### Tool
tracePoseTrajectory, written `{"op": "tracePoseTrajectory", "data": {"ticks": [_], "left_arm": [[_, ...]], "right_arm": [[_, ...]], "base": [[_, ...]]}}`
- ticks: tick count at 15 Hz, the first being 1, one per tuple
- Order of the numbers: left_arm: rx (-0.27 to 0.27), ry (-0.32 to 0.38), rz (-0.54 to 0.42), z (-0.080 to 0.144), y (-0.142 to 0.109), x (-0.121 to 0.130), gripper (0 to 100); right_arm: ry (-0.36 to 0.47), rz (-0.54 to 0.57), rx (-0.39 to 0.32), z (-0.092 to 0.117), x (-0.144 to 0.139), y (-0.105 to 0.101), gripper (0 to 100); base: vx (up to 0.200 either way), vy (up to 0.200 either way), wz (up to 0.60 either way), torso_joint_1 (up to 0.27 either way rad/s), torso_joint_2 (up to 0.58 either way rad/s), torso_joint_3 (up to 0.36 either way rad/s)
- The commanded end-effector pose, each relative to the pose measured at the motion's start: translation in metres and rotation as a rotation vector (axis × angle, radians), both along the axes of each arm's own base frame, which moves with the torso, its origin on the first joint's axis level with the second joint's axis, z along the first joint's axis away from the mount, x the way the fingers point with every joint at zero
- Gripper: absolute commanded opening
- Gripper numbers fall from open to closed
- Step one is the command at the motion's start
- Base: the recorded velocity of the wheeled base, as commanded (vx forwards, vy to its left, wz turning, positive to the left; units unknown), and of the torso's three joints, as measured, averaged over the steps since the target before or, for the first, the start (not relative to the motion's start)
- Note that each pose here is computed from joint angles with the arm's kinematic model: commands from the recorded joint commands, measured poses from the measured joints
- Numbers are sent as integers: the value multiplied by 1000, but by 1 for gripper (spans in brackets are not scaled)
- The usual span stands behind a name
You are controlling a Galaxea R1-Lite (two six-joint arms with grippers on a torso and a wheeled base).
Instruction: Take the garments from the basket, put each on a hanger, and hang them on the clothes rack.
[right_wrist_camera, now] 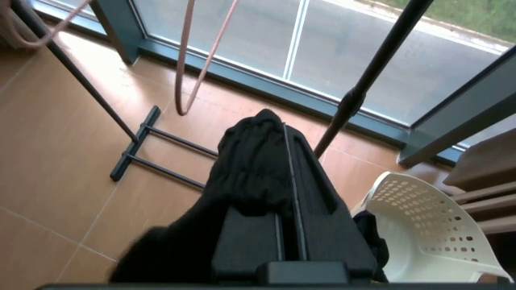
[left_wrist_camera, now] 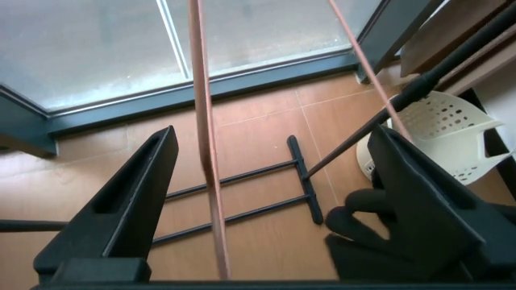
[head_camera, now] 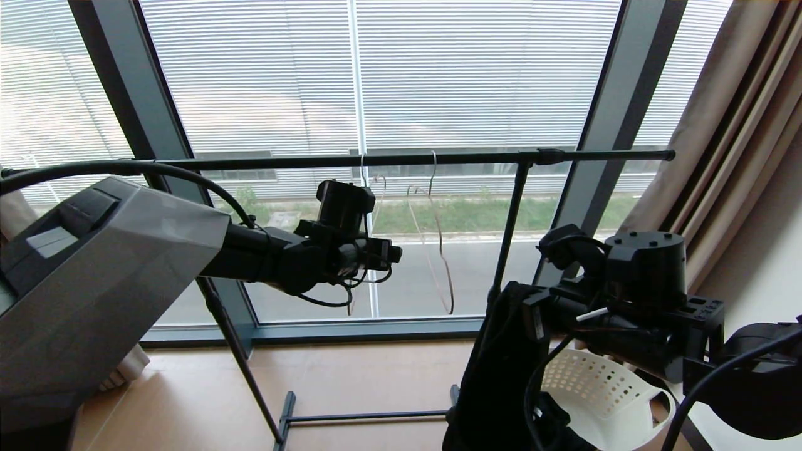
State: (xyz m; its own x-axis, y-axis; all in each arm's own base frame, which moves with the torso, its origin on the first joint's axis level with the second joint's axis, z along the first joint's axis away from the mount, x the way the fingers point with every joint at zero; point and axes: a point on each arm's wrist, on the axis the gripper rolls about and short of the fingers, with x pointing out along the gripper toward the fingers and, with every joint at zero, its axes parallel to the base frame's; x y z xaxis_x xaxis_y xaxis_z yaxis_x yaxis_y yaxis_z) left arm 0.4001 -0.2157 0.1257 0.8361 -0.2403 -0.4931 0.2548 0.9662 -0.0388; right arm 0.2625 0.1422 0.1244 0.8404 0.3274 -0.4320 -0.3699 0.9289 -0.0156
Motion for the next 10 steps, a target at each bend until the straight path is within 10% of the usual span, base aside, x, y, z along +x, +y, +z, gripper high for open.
{"op": "tracePoseTrajectory", "data": {"ticks": [1,10], "left_arm": [[15,24,2,-17,-4,7,100],[24,-3,51,-12,3,13,100]], "right_arm": [[6,2,-3,-2,-1,0,0],[10,3,-5,-3,-1,0,0]], "base": [[0,0,0,0,0,0],[0,0,0,0,0,0]]}}
